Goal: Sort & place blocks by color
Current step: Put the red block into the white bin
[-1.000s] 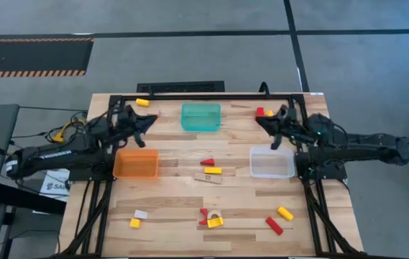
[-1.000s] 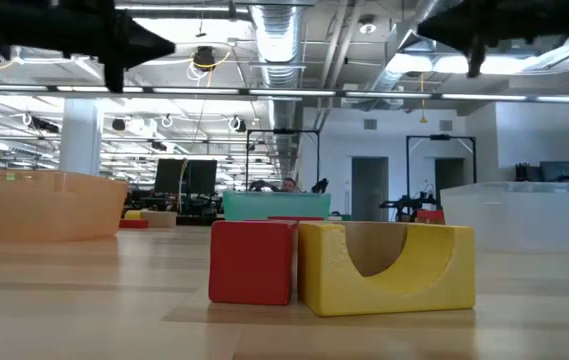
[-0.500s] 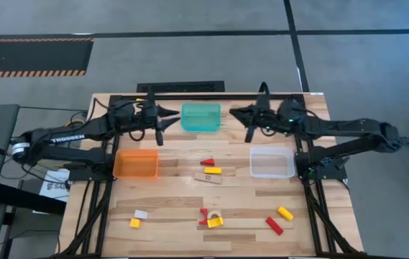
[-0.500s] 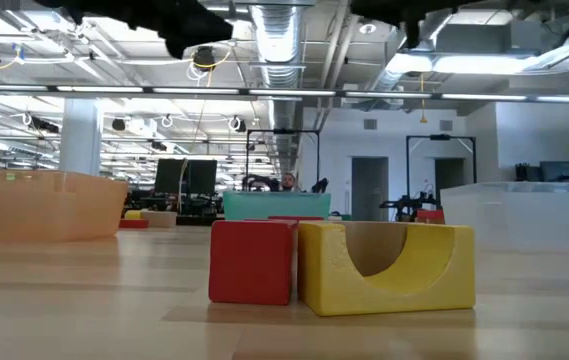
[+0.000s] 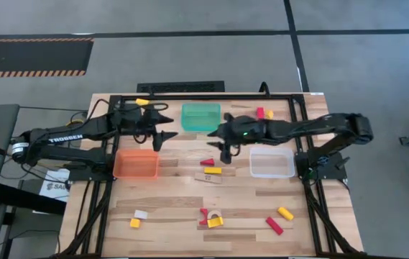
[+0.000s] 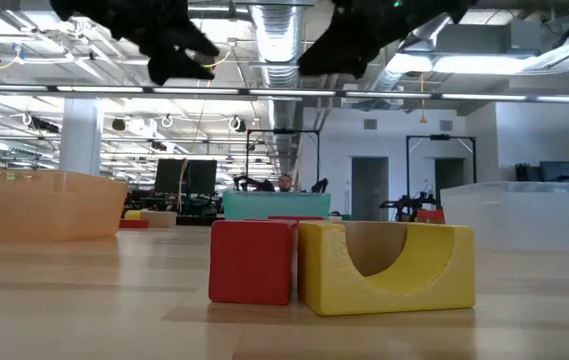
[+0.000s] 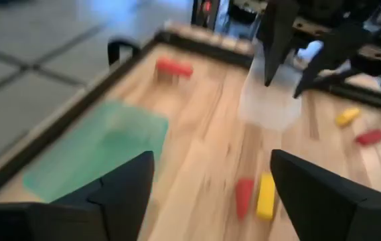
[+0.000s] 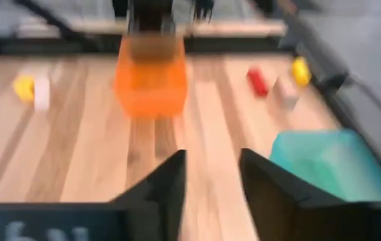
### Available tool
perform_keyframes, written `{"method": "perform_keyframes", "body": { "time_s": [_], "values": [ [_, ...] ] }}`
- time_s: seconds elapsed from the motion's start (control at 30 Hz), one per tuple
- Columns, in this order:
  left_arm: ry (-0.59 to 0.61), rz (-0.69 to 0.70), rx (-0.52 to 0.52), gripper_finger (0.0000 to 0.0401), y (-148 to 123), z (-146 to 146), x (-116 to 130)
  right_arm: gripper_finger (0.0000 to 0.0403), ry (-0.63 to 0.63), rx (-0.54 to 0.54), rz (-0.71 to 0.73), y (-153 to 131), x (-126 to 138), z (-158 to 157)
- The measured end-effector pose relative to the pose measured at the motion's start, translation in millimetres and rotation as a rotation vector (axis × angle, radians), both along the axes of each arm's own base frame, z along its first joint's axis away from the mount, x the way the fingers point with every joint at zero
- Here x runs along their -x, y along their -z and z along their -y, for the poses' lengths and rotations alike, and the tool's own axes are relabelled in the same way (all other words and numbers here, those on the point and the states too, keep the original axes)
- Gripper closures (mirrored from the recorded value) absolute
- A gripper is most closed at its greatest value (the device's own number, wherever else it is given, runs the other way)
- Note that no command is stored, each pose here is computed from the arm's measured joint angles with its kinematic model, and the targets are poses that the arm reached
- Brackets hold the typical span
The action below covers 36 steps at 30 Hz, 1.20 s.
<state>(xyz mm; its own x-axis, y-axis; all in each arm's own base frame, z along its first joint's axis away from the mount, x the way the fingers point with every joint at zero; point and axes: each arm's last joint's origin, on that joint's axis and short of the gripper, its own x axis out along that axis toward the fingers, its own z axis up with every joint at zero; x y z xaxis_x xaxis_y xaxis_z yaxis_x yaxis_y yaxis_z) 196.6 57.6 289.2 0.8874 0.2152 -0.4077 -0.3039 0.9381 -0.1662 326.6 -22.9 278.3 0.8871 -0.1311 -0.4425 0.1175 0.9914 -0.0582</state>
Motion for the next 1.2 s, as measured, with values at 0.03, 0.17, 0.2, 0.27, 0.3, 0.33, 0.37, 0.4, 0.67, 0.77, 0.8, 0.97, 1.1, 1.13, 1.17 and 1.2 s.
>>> {"method": "perform_keyframes", "body": {
  "time_s": [0.03,0.17,0.2,0.27,0.3,0.33,0.37,0.4,0.67,0.77,0.8,0.97,1.1,1.13,1.17,1.2],
  "values": [
    [-0.005,-0.033,0.02,0.0105,3,1,2,0.021,0.0,-0.002,-0.035,6,-4,0],
    [-0.015,-0.134,0.051,0.01,12,2,6,0.0139,-0.003,-0.007,-0.115,26,-20,0],
    [-0.014,-0.148,0.052,0.01,14,2,6,0.0125,-0.003,-0.008,-0.134,31,-22,0],
    [-0.012,-0.181,0.057,0.01,17,2,7,0.0106,-0.004,-0.007,-0.166,43,-27,2],
    [-0.012,-0.188,0.059,0.01,17,2,7,0.0099,-0.006,-0.01,-0.19,49,-29,2],
    [-0.011,-0.191,0.059,0.01,18,2,8,0.0094,-0.01,-0.015,-0.225,55,-29,1],
    [-0.01,-0.196,0.057,0.01,18,2,8,0.009,-0.018,-0.021,-0.245,60,-30,1],
    [-0.007,-0.201,0.053,0.01,18,2,8,0.0089,-0.025,-0.025,-0.259,65,-32,0],
    [0.003,-0.215,0.036,0.01,19,2,9,0.0095,-0.056,-0.049,-0.379,105,-42,-16],
    [0.003,-0.217,0.037,0.01,19,2,9,0.0097,-0.056,-0.061,-0.404,115,-44,-21],
    [0.003,-0.217,0.037,0.01,19,2,9,0.0097,-0.051,-0.067,-0.405,117,-45,-22],
    [0.003,-0.219,0.037,0.01,19,2,9,0.0097,-0.015,-0.107,-0.446,133,-47,-21],
    [0.004,-0.218,0.037,0.01,19,2,9,0.0102,0.0,-0.118,-0.456,143,-50,-18],
    [0.004,-0.218,0.037,0.01,19,2,9,0.0107,0.0,-0.118,-0.457,144,-51,-18],
    [0.004,-0.218,0.037,0.01,19,2,9,0.0114,0.003,-0.122,-0.458,144,-51,-18],
    [0.004,-0.219,0.037,0.01,19,2,9,0.0123,0.006,-0.125,-0.457,144,-51,-18]
  ]
}}
